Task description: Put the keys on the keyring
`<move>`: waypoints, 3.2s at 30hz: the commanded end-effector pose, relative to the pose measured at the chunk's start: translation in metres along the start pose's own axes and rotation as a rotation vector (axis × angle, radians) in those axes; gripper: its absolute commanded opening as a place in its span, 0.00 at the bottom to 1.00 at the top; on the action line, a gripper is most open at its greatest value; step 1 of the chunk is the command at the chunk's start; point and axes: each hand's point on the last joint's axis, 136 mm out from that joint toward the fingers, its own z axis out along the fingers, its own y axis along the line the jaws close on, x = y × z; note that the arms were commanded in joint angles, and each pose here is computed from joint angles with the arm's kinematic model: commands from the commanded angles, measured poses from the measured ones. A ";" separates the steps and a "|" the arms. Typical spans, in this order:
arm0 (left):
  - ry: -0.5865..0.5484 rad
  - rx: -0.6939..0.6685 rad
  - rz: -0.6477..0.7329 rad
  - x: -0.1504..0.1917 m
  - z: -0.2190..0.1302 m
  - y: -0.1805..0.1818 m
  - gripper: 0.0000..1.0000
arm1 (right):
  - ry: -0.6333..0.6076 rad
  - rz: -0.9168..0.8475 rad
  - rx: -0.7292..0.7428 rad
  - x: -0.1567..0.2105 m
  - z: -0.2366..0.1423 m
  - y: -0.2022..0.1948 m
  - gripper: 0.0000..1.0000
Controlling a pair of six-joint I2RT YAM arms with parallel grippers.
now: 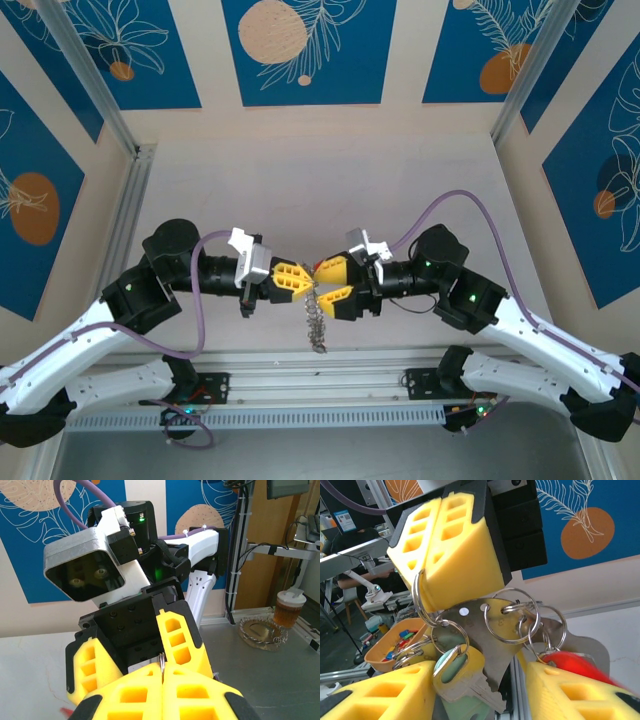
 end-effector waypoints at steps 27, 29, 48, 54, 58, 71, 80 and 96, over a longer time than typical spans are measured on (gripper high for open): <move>0.051 -0.111 0.059 0.001 -0.001 0.019 0.00 | -0.038 -0.127 0.216 -0.025 -0.041 -0.001 0.00; 0.070 -0.137 0.058 0.006 0.000 0.024 0.00 | -0.041 -0.139 0.223 -0.028 -0.042 0.000 0.00; 0.171 -0.463 -0.081 0.076 -0.013 0.078 0.62 | 0.174 0.015 0.547 -0.027 -0.045 -0.085 0.00; 0.240 -0.748 -0.134 0.108 -0.055 0.108 0.80 | 0.240 0.169 0.603 -0.002 -0.041 -0.134 0.00; 0.268 -0.870 -0.173 0.122 -0.076 0.117 0.87 | 0.306 0.221 0.607 0.017 -0.028 -0.163 0.00; 0.299 -1.087 -0.256 0.148 -0.117 0.132 0.88 | 0.334 0.258 0.453 0.015 0.056 -0.204 0.00; 0.326 -1.225 -0.317 0.161 -0.148 0.139 0.89 | 0.287 0.265 0.451 0.009 0.074 -0.194 0.00; 0.343 -1.197 -0.269 0.154 -0.135 0.152 0.90 | 0.483 0.563 0.722 0.139 -0.040 -0.240 0.00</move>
